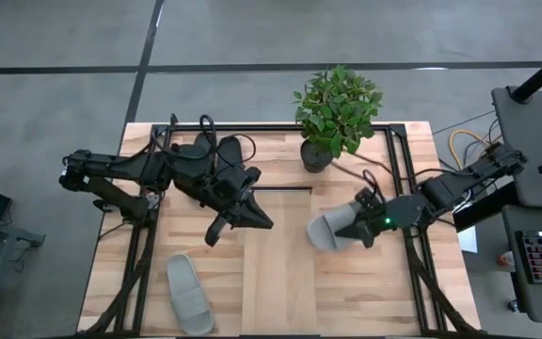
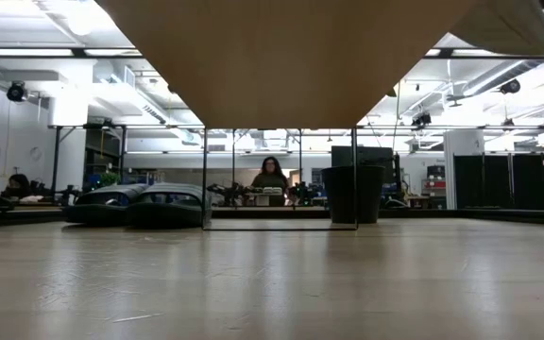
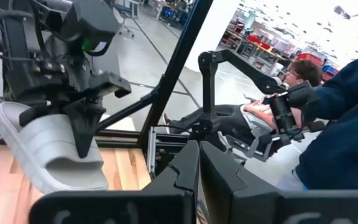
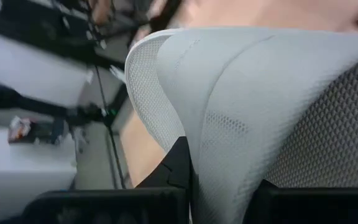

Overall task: Pick and place slides into the shelf
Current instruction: Put the right gray slipper on the shelf

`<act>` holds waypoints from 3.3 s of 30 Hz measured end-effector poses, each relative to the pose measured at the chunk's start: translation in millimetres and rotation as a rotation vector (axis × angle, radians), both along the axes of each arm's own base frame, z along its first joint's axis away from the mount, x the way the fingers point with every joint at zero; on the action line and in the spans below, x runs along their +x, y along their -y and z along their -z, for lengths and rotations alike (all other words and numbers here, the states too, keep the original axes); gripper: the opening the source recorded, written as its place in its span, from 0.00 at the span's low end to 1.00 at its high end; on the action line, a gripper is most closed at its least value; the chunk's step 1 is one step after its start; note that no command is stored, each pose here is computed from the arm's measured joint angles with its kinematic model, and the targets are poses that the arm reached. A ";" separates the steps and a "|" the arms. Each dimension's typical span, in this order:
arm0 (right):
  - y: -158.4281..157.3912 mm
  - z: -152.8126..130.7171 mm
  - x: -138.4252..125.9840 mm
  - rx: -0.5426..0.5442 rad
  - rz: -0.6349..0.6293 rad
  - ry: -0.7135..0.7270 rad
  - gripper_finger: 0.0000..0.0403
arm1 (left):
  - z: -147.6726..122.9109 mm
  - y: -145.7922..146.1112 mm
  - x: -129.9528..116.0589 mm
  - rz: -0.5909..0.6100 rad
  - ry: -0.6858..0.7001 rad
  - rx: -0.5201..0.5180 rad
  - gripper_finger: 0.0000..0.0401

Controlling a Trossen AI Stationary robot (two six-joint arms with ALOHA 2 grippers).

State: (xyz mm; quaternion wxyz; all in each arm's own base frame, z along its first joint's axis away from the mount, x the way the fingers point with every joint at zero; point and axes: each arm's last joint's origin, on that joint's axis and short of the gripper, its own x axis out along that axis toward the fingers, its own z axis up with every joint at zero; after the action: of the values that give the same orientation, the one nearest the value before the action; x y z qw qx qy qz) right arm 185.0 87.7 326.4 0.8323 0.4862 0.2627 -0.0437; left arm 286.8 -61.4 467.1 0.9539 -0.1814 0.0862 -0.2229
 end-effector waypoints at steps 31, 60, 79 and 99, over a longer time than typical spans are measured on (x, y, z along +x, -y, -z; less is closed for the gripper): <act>-4.3 -45.3 69.9 0.080 0.240 0.171 0.02 | -28.4 -23.6 -68.1 -0.319 0.091 0.250 0.00; 3.3 -82.0 93.7 -0.124 0.300 0.340 0.02 | -9.5 -22.5 -66.1 -0.337 -0.188 -0.045 0.35; -1.8 -103.2 109.5 -0.265 0.250 0.272 0.02 | -5.7 -23.5 -52.9 -0.490 -0.238 -0.298 0.60; 2.4 -106.7 111.1 -0.271 0.262 0.300 0.02 | 1.7 -17.2 -21.3 -0.469 -0.205 -0.319 0.60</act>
State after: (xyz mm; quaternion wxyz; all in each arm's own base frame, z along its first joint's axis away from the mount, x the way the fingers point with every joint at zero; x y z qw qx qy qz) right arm 296.1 85.4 433.0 0.9069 0.4009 0.0624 -0.1136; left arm 265.4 -44.2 465.4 0.9252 -0.3655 0.1014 0.0123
